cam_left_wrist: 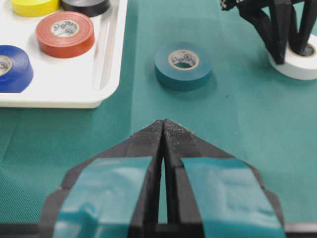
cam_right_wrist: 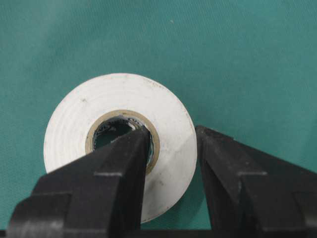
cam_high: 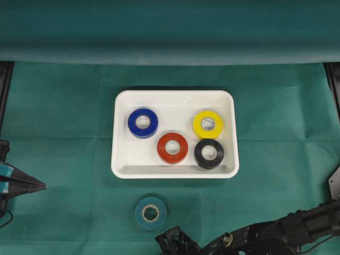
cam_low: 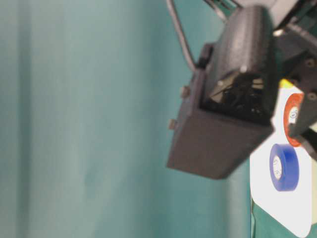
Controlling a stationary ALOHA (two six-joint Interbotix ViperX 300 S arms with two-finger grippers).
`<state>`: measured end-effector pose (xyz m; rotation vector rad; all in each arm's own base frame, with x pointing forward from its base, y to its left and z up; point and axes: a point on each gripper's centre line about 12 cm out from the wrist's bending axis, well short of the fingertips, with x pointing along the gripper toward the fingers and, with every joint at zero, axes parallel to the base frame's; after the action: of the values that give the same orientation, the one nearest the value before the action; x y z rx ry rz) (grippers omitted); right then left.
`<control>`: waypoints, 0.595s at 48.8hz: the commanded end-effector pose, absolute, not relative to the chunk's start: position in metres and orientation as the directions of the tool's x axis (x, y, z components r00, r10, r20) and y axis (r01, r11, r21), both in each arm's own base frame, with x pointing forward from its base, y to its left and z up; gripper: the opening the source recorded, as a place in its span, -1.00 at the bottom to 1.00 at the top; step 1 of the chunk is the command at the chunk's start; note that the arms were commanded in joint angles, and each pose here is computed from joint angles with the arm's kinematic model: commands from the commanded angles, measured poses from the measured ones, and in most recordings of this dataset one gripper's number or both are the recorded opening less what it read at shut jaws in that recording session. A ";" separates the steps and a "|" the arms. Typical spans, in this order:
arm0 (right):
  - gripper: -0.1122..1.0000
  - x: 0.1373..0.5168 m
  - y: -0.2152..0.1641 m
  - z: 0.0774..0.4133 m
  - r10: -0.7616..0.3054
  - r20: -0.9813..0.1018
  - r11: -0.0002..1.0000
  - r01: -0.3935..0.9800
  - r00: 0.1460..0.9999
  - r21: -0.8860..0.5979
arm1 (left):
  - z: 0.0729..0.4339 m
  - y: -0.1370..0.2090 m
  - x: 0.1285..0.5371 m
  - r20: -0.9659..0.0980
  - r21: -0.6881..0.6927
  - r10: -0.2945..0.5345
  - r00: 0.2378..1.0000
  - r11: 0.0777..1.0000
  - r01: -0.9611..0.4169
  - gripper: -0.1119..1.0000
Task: Put the tape into the white case with the right arm.
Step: 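Insert a finger into the white roll's hole and close, then lift the white roll and carry it to the tray's lower left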
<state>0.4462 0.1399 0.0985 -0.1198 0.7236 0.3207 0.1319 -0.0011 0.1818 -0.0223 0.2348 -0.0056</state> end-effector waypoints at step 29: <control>-0.77 0.436 0.132 0.180 0.177 -0.606 0.963 -0.263 0.776 -0.056 | 0.186 -0.001 0.133 -0.221 -0.026 -0.005 0.975 1.000 -0.001 -0.80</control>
<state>0.4343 0.1302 0.1561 -0.1565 0.6953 0.2368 0.1318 -0.0011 0.1811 -0.0239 0.2363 -0.0055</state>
